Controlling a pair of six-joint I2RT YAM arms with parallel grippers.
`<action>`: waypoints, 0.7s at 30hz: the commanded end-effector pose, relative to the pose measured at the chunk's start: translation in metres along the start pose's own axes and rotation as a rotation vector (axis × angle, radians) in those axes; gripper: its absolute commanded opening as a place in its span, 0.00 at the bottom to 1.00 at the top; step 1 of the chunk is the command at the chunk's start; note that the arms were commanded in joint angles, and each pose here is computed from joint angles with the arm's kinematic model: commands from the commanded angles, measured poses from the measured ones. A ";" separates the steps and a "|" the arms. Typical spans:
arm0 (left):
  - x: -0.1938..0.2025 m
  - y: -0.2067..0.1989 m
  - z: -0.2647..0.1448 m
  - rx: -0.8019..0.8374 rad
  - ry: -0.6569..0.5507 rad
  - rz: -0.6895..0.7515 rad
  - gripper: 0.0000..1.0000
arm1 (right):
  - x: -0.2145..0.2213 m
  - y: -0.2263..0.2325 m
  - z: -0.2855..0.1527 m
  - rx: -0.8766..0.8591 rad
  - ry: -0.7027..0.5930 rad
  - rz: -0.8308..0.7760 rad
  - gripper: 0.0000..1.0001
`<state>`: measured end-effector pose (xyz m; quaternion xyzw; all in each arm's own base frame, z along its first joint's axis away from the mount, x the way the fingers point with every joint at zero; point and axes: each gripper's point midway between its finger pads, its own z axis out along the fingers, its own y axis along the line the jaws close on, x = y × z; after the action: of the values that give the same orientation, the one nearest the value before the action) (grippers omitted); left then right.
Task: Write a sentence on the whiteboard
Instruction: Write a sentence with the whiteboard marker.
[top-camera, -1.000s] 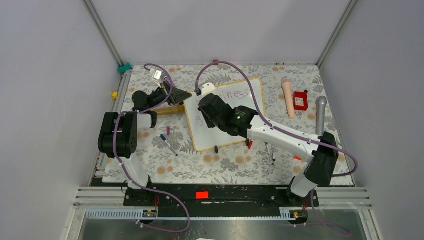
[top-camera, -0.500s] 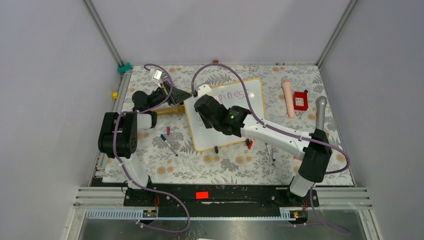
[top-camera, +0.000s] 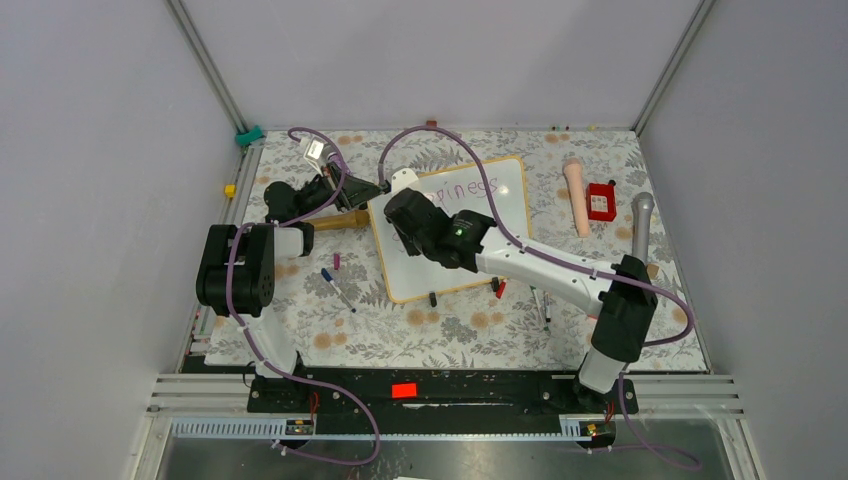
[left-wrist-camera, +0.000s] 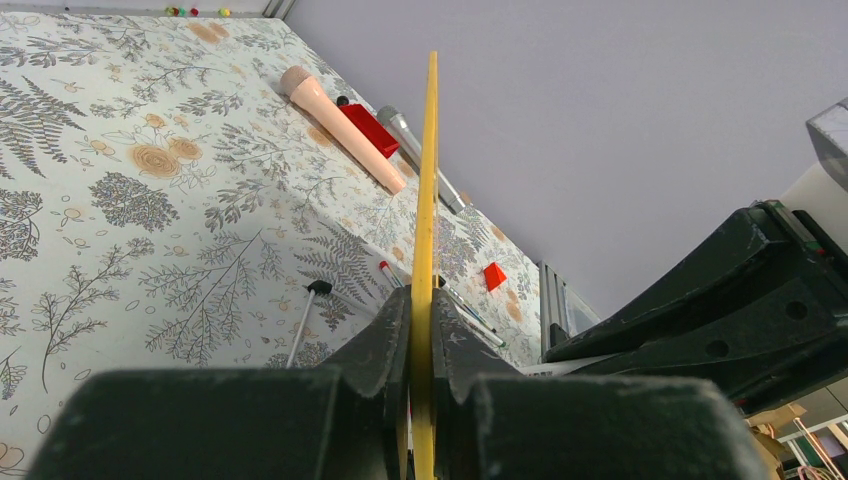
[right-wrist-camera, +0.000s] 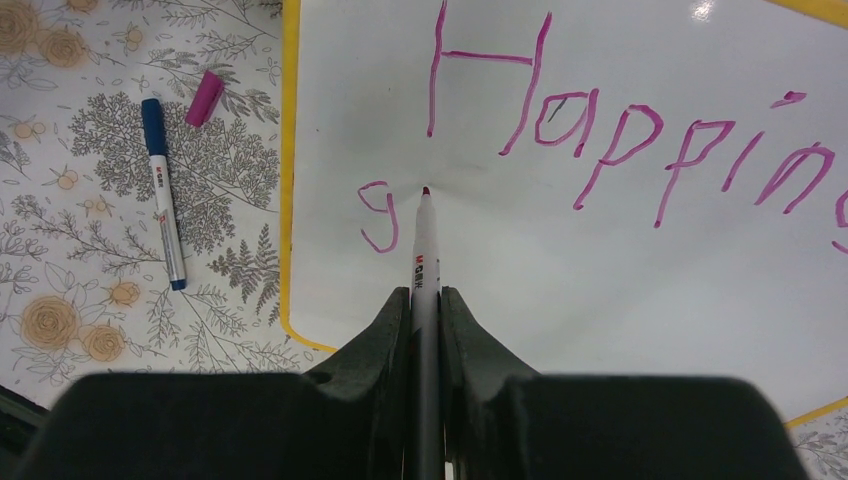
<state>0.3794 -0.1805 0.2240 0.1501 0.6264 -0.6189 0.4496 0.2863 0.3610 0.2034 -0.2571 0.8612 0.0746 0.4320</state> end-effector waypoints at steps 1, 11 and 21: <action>-0.001 -0.023 0.003 0.062 0.020 0.094 0.00 | -0.016 0.006 -0.001 -0.020 -0.034 0.011 0.00; 0.000 -0.024 0.002 0.064 0.024 0.103 0.00 | -0.004 -0.001 0.007 0.036 0.001 0.022 0.00; 0.000 -0.023 0.002 0.064 0.025 0.103 0.00 | 0.011 0.003 0.004 0.002 0.044 0.019 0.00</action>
<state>0.3795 -0.1805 0.2240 0.1502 0.6264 -0.6186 0.4500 0.2870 0.3638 0.1951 -0.2524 0.8672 0.0708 0.4234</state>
